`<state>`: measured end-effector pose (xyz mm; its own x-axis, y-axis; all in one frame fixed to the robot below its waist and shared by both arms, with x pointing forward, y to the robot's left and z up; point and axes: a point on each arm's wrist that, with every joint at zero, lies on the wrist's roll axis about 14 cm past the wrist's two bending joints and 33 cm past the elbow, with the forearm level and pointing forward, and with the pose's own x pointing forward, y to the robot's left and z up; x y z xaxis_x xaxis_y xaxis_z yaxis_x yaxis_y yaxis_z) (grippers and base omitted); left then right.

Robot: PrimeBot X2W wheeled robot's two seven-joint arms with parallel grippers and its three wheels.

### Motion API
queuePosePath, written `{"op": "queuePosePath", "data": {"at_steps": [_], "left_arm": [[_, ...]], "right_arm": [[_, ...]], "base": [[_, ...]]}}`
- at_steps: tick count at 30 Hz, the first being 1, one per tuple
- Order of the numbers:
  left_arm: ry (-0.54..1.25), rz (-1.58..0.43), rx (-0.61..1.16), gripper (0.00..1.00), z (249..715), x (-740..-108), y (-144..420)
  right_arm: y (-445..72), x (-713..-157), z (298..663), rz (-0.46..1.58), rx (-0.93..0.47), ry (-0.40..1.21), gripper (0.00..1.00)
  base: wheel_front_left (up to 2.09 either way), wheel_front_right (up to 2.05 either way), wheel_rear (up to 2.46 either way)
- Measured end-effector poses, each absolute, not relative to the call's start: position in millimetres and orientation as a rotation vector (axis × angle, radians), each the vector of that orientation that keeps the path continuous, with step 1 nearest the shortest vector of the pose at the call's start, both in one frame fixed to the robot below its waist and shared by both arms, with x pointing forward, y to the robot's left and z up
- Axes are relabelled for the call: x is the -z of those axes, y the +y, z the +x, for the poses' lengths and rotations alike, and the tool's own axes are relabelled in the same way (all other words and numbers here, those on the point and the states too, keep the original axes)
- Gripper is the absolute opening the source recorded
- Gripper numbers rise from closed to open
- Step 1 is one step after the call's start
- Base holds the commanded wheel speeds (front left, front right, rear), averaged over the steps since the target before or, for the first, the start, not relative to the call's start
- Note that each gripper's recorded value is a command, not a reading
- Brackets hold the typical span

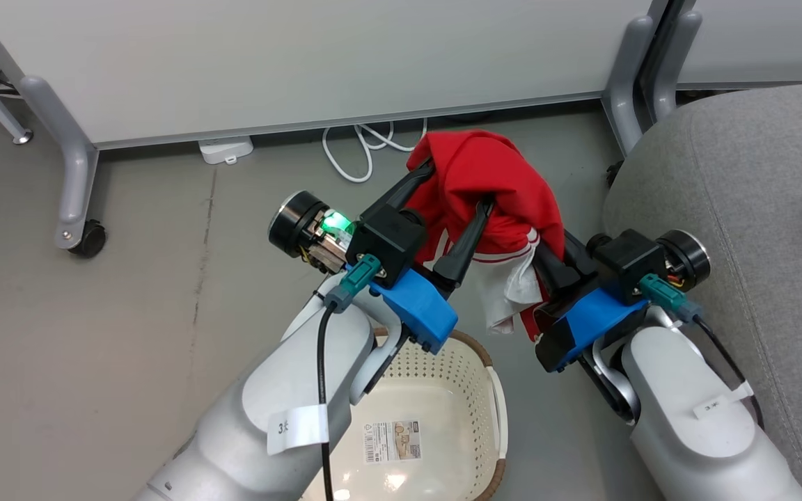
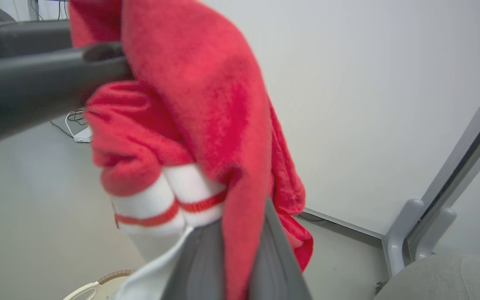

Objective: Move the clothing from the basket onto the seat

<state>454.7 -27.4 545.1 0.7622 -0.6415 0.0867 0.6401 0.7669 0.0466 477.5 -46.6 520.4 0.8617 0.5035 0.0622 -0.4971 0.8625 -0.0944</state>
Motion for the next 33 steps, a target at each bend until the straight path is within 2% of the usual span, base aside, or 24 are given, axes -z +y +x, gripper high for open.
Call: {"op": "queuePosePath", "data": {"at_steps": [8,19,27,33], "left_arm": [[-0.076,0.009,0.742,1.00,459,-532,-43],[-0.022,0.004,0.853,1.00,459,-501,-79],[0.011,0.005,0.962,1.00,453,-479,-113],[0.024,-0.004,1.057,1.00,444,-468,-141]], "right_arm": [[-85,-515,492,-0.050,-0.412,-0.074,0.00],[-163,-511,505,-0.046,-0.205,-0.071,0.00],[-220,-511,495,-0.052,-0.053,-0.076,0.00],[-267,-507,473,-0.065,0.080,-0.065,0.00]], "base": [[0.00,0.00,0.00],[0.00,0.00,0.00],[0.00,0.00,0.00],[0.00,0.00,0.00]]}}
